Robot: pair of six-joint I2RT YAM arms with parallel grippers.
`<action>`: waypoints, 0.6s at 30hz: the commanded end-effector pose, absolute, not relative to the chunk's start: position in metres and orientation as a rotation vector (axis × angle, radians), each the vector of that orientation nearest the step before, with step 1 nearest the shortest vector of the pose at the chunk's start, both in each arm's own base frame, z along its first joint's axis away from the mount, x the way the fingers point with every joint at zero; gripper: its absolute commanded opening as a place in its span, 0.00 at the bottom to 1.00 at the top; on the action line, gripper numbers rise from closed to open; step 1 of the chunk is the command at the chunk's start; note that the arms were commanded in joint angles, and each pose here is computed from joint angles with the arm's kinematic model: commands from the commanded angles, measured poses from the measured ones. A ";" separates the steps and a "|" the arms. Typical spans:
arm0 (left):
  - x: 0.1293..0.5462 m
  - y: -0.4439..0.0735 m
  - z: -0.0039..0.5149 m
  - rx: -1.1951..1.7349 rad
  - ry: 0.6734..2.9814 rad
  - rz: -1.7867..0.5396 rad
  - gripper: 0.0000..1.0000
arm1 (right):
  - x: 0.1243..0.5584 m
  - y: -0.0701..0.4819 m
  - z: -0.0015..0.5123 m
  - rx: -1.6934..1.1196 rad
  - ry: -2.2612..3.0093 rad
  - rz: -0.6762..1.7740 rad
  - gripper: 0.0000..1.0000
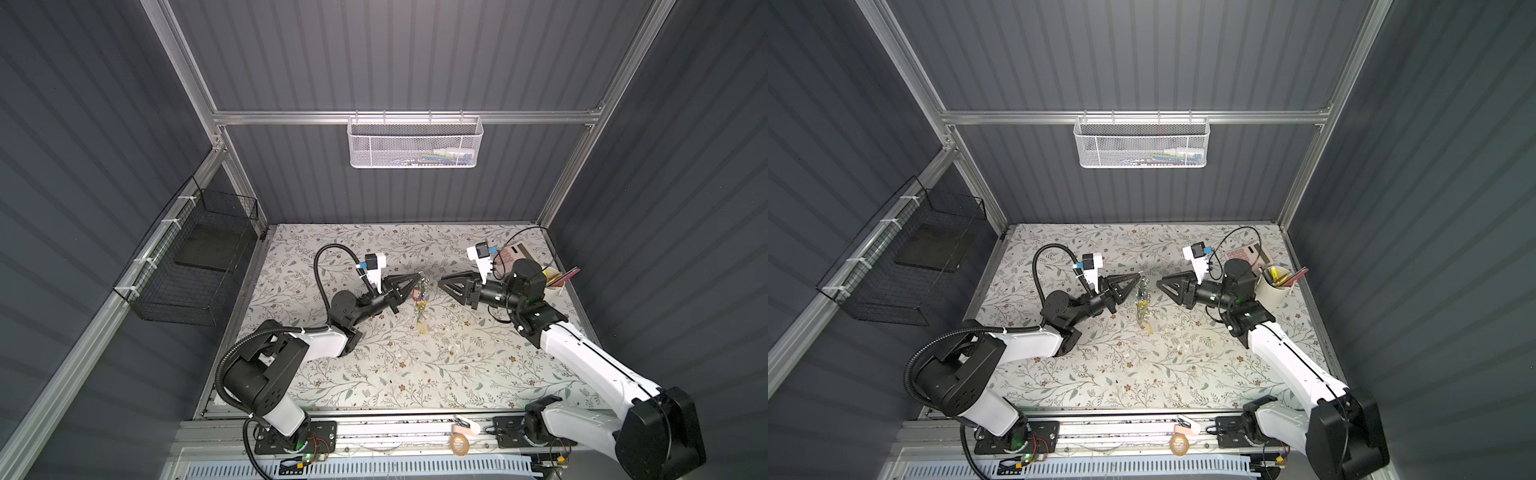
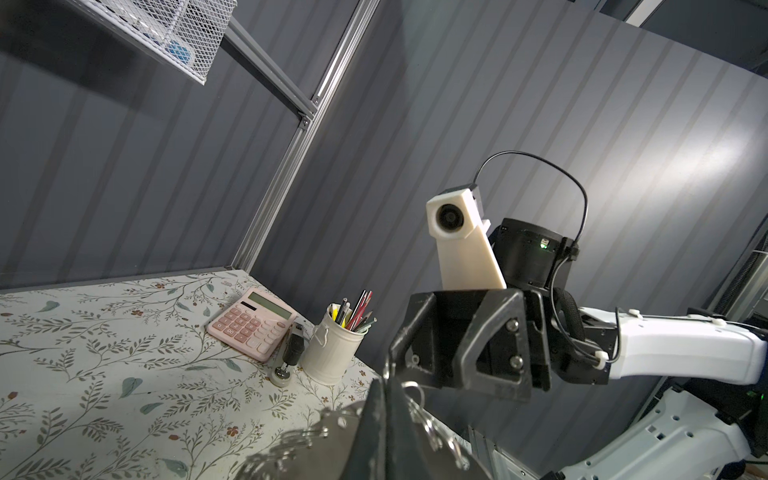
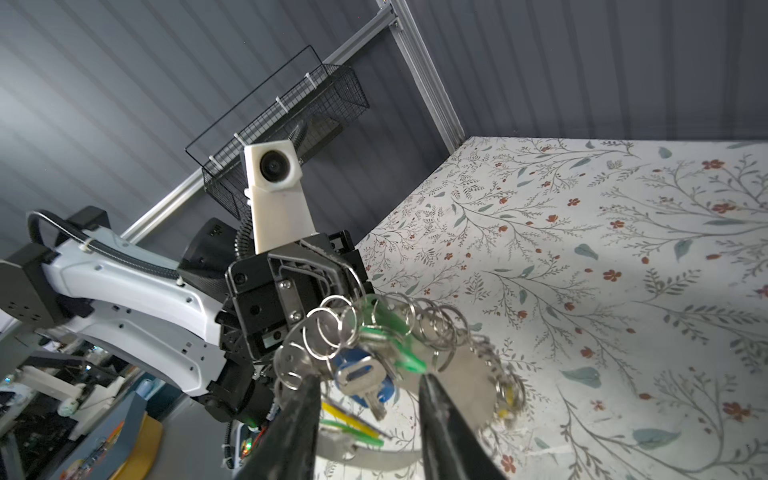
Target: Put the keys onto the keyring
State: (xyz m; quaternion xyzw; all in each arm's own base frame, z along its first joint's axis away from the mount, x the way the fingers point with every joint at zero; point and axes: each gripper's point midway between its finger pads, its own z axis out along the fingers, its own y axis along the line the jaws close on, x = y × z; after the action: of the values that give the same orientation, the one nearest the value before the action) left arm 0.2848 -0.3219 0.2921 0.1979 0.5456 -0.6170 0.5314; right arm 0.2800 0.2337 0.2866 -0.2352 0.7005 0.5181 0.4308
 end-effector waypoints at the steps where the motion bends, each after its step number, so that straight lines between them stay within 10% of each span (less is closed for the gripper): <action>1: 0.270 -0.317 0.325 0.518 1.162 -1.490 0.00 | 0.276 0.236 0.306 -0.638 1.691 1.311 0.48; 18: 0.263 -0.317 0.327 0.543 1.154 -1.504 0.00 | 0.299 0.263 0.322 -0.714 1.635 1.375 0.40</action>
State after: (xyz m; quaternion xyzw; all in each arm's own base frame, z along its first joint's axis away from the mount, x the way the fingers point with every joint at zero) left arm 0.2786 -0.3244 0.2912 0.2137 0.5428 -0.6226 0.5216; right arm 0.2948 0.2648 0.3010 -0.2766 0.6761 0.5489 0.4063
